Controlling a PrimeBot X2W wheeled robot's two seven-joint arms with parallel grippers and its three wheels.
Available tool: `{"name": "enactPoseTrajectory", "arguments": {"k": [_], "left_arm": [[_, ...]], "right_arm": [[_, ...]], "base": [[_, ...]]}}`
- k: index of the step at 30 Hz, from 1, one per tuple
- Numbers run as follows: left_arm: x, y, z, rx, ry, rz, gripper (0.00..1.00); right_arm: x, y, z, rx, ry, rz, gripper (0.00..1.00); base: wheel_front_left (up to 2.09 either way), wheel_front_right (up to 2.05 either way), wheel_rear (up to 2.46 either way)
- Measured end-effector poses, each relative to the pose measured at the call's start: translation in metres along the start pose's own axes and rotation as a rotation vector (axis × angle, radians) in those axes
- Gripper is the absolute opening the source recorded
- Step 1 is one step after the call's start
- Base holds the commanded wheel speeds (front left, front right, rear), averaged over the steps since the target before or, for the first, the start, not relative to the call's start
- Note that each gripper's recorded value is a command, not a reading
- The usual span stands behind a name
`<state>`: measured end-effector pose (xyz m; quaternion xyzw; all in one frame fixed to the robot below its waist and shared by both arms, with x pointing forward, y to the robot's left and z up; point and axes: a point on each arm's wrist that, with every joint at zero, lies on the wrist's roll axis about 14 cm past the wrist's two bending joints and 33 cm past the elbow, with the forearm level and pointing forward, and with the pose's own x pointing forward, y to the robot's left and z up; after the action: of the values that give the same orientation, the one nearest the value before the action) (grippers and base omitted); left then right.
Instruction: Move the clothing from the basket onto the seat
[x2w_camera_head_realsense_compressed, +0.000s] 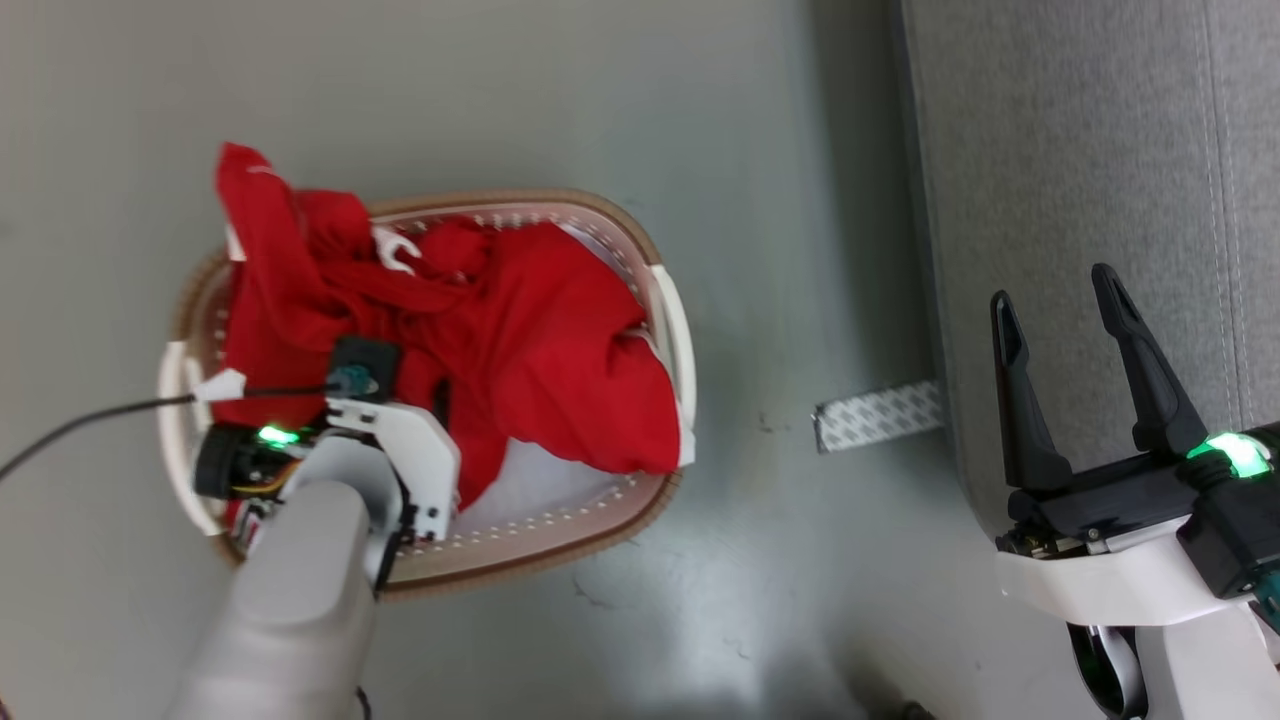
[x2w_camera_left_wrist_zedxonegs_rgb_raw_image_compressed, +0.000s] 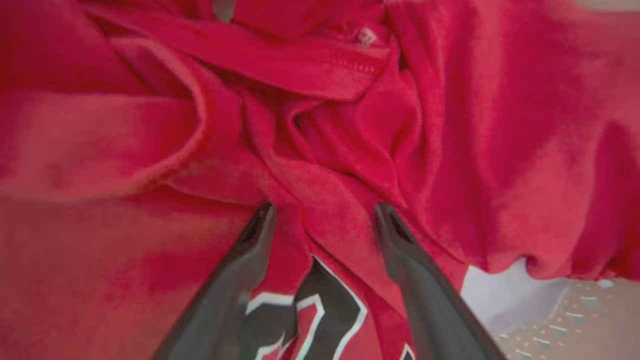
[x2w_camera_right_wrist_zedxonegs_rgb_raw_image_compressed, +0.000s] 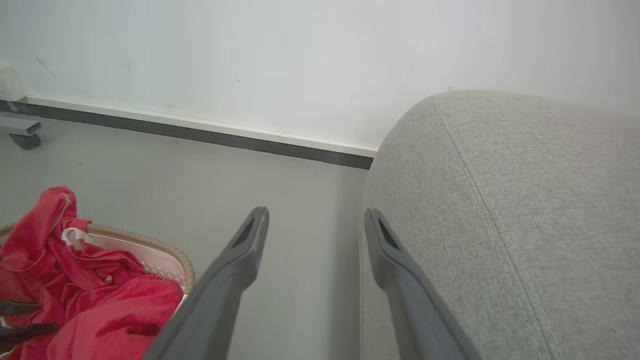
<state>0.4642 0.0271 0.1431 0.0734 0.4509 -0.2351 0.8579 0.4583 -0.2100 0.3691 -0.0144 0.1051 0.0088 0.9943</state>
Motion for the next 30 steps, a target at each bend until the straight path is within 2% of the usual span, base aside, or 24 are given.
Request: {"name": "enactPoseTrajectory", "arguments": {"k": [6,7,12,17,22,30], "left_arm": [[0.022,-0.020,-0.020,-0.015,0.062,-0.065,1.00],[0.024,-0.026,-0.021,-0.011,0.061,-0.086,0.02],[0.021,-0.039,-0.015,0.003,0.026,-0.124,0.00],[0.001,-0.037,0.011,-0.075,-0.091,-0.116,0.00],[-0.039,-0.038,0.019,-0.103,-0.156,-0.113,0.00],[-0.122,-0.034,0.054,-0.142,-0.344,-0.075,0.00]], "right_arm": [[-0.005,-0.011,-0.010,-0.020,0.034,-0.029,1.00],[-0.006,-0.013,-0.012,-0.023,0.039,-0.034,1.00],[-0.008,-0.019,-0.010,-0.026,0.038,-0.053,1.00],[-0.009,-0.017,0.005,-0.009,0.000,-0.049,1.00],[-0.017,-0.007,0.028,0.016,-0.052,-0.029,1.00],[-0.052,0.015,0.067,0.044,-0.138,0.020,1.00]], "base": [[0.00,0.00,0.00],[0.00,0.00,0.00],[0.00,0.00,0.00],[0.00,0.00,0.00],[0.00,0.00,0.00],[0.00,0.00,0.00]]}}
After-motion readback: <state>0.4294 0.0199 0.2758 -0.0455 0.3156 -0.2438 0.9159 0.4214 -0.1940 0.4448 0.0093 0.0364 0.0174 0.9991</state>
